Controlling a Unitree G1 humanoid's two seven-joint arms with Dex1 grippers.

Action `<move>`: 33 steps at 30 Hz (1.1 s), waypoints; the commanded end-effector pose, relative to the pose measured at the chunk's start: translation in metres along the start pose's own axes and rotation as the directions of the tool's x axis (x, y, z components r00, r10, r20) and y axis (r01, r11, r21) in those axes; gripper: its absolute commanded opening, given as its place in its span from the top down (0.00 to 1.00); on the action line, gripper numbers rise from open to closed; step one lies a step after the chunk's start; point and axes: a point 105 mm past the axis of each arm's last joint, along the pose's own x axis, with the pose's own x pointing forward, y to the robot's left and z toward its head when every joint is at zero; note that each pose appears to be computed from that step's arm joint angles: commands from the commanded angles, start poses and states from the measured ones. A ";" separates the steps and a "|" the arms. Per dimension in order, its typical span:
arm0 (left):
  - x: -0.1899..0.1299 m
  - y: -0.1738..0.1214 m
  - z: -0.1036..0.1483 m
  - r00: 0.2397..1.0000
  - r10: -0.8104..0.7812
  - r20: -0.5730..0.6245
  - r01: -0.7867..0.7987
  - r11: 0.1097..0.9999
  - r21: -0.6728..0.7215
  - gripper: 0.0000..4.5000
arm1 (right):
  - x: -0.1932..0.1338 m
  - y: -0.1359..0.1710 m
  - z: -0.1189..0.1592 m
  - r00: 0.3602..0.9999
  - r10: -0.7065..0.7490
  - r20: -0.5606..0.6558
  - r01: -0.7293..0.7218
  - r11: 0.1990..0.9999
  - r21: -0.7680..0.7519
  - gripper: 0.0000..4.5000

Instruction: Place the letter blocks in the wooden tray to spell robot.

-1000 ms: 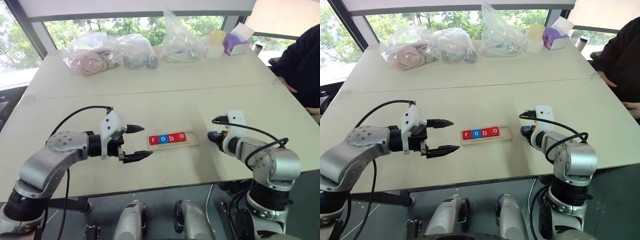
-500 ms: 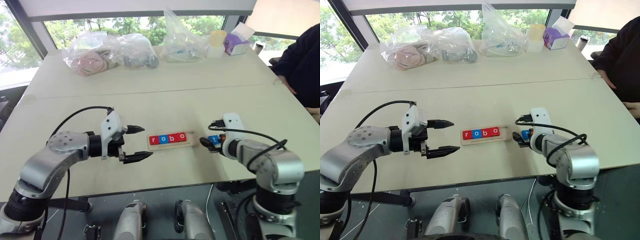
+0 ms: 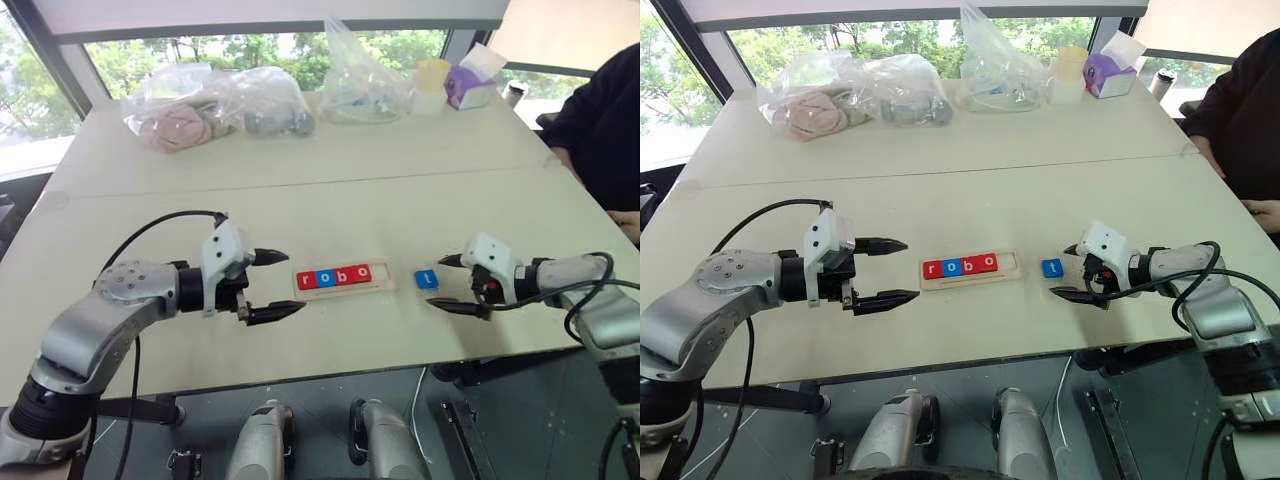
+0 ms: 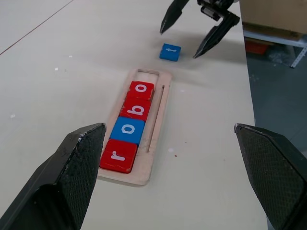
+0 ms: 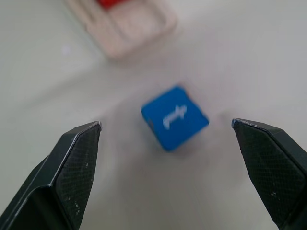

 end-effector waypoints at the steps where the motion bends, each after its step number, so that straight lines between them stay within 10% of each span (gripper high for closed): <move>1: -0.001 -0.001 0.008 1.000 0.009 0.020 -0.010 0.999 0.044 0.00 | -0.002 -0.014 0.013 0.999 0.014 0.045 -0.011 0.998 -0.068 0.00; 14: -0.006 -0.004 0.007 1.000 0.026 0.013 -0.027 0.999 0.039 0.00 | 0.013 -0.014 -0.001 0.992 0.128 -0.014 -0.128 0.988 -0.086 0.00; 22: -0.006 -0.004 0.007 0.999 0.031 0.008 -0.031 0.999 0.041 0.00 | 0.015 -0.014 0.006 0.990 0.142 0.013 -0.140 0.986 -0.090 0.75; 33: -0.007 -0.003 0.007 0.999 0.032 0.007 -0.032 0.999 0.042 0.00 | 0.037 -0.001 0.069 0.963 0.252 0.095 -0.228 0.951 -0.210 0.75</move>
